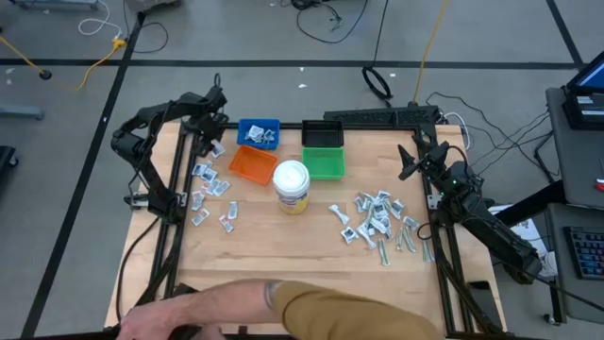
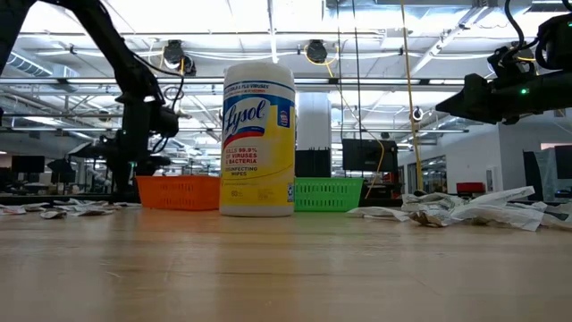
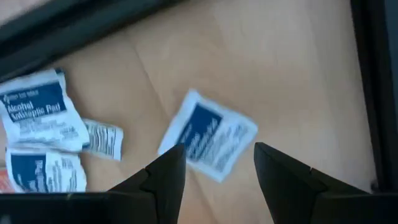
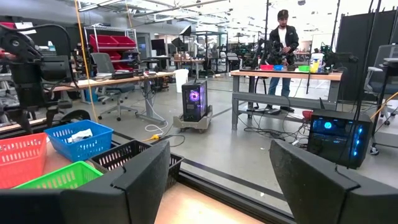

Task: Pick & Place First Aid Supplies
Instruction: Put the blue alcohol pad into the blue bin

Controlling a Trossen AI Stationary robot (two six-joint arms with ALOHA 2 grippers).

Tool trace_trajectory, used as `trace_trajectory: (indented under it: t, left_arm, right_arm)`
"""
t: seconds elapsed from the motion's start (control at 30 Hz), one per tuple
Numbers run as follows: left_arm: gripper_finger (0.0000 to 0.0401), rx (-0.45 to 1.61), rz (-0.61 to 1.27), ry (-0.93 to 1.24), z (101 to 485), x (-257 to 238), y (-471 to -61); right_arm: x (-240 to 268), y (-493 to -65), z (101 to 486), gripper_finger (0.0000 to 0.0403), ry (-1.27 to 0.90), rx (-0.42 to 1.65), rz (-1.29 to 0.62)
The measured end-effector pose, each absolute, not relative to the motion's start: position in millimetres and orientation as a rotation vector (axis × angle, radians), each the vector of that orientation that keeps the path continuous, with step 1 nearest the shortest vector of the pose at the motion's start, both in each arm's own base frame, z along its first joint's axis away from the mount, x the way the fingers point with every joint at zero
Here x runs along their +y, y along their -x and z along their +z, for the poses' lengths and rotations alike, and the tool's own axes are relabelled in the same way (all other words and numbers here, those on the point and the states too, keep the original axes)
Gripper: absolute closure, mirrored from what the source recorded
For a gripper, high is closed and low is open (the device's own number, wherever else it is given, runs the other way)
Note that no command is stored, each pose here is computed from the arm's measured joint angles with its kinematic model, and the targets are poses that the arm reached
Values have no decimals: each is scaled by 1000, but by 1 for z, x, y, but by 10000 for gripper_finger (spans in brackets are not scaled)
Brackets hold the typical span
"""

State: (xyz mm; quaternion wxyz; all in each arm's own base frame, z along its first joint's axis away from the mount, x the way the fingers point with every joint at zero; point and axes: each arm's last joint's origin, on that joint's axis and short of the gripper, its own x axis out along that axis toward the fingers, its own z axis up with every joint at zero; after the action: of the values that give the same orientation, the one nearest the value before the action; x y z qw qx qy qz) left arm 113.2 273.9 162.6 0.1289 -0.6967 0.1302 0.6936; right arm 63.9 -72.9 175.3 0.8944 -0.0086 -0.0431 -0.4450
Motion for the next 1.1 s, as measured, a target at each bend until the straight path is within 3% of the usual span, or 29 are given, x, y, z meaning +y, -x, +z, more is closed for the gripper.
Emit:
trace_trajectory:
  t: [0.23, 0.5, 0.8, 1.1]
  left_arm:
    - [227, 362, 2098, 2074, 148, 261, -111]
    - [259, 384, 2057, 2086, 142, 255, -117]
    - [388, 502, 1994, 2051, 137, 247, -120]
    - [396, 519, 1917, 2052, 148, 245, -126]
  right_arm:
    - [-73, -64, 175, 132, 18, -90, -923]
    - [-73, -64, 175, 130, 18, -90, -923]
    - [-73, -64, 175, 130, 18, -90, -922]
    - [-73, -64, 175, 131, 18, -90, -922]
